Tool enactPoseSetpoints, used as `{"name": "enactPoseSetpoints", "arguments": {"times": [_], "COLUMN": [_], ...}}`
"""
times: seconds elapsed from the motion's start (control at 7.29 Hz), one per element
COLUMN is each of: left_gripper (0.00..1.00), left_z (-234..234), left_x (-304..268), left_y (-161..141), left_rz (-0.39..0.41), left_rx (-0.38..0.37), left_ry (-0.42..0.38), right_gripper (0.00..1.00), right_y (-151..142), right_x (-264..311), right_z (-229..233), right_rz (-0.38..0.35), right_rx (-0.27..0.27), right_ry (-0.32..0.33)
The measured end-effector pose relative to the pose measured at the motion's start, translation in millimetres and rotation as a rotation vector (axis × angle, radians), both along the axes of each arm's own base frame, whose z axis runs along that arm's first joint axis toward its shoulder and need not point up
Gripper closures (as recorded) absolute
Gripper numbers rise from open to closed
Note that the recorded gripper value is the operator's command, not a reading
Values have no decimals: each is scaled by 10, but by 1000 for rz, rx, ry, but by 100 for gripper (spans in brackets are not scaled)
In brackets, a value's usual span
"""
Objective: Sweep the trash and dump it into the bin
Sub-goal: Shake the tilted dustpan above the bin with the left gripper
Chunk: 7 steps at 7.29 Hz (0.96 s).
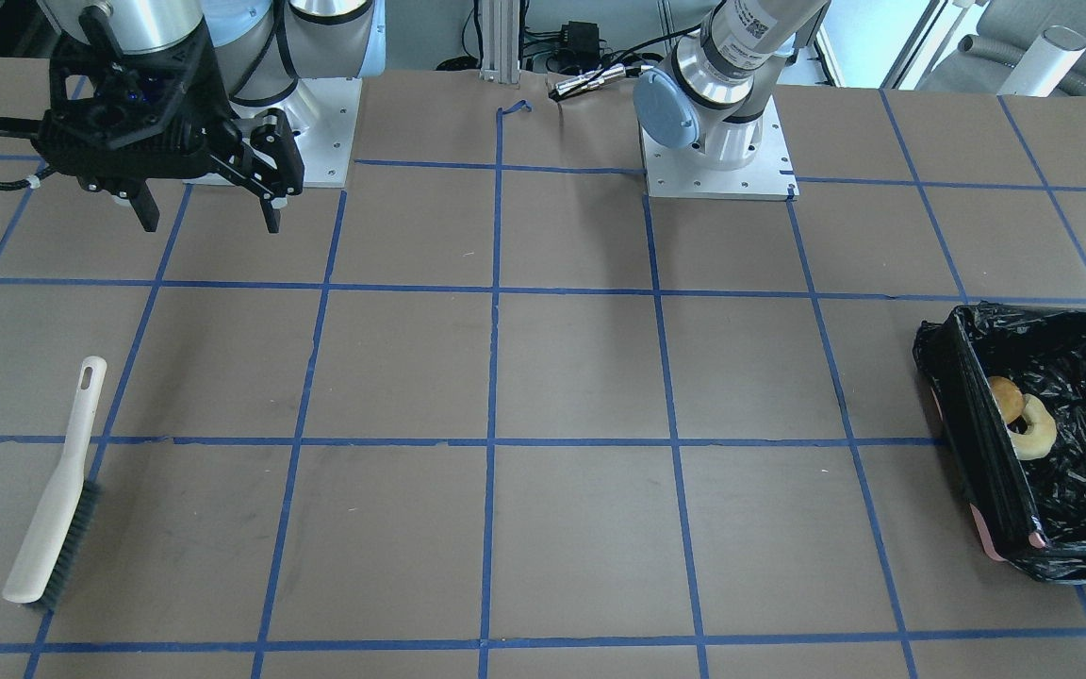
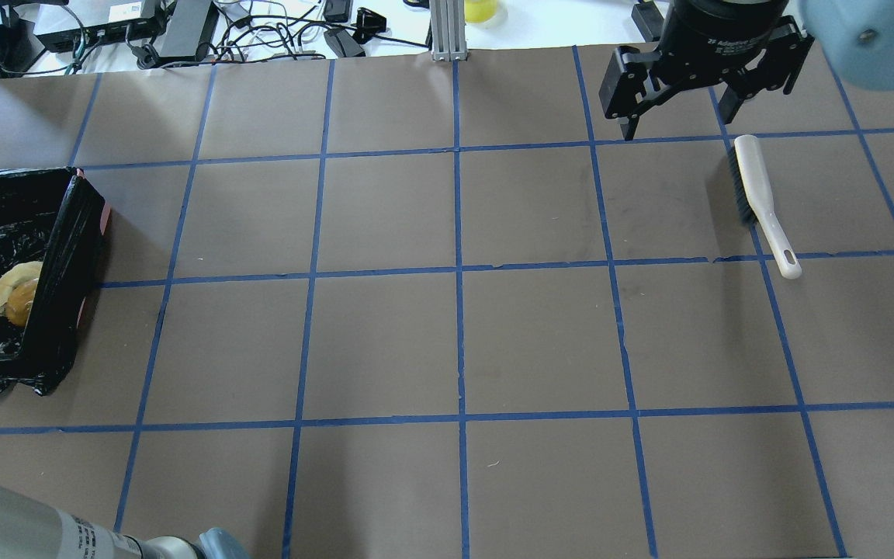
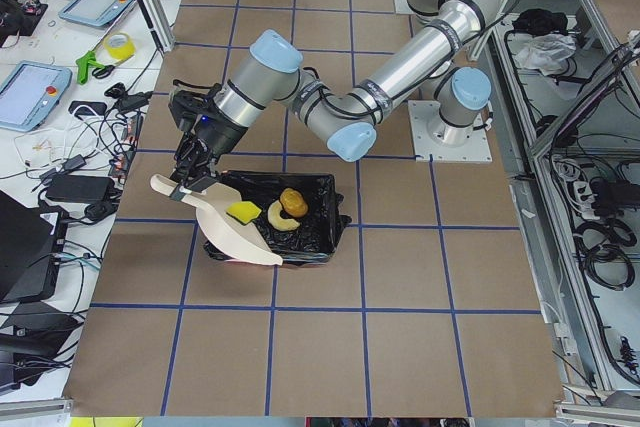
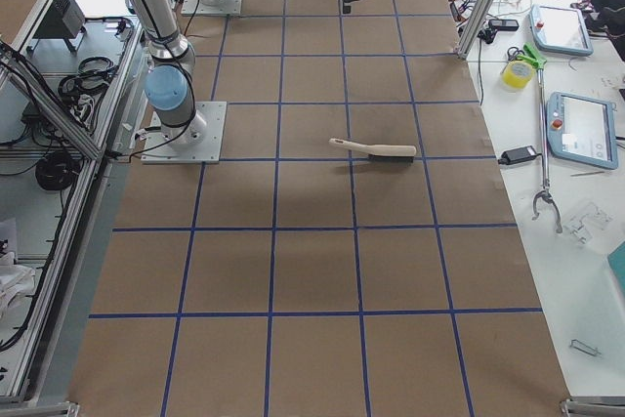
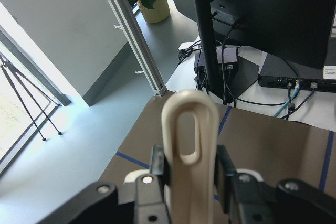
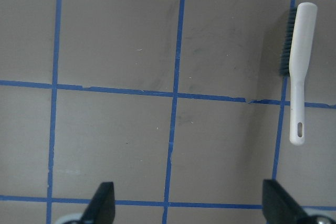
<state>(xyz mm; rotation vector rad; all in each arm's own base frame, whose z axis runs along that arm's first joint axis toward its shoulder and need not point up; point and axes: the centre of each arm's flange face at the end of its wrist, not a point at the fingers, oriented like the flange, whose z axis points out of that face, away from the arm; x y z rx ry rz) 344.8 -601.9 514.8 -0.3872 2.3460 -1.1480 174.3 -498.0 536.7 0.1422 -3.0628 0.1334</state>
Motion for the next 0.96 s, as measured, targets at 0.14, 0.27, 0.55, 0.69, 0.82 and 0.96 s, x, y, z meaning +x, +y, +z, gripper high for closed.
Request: {"name": "enactPoseSetpoints", "arguments": {"times": [0.14, 0.27, 0.55, 0.69, 0.82, 0.96], "left_gripper": [100, 100, 100, 100, 100, 100], "left_z": [61, 102, 137, 145, 138, 141], "left_x": [-121, -223, -326, -384, -499, -688], "left_y": [-34, -60, -61, -57, -69, -91], "left_rz": [-28, -53, -91, -103, -110, -102], "left_rx": [-9, -17, -40, -47, -47, -35], "left_ry": [-57, -110, -216, -245, -259, -274], "right_gripper": [0, 0, 0, 0, 0, 0], "right_y": [12, 18, 22, 36, 52, 59], "right_x": [47, 65, 59, 37, 21, 16], "right_z": [-14, -21, -17, 2, 22, 29], "right_rz": [5, 4, -4, -13, -35, -65], "right_rx": [0, 3, 6, 5, 2, 0], "right_ry": [-32, -58, -91, -91, -93, -96]}}
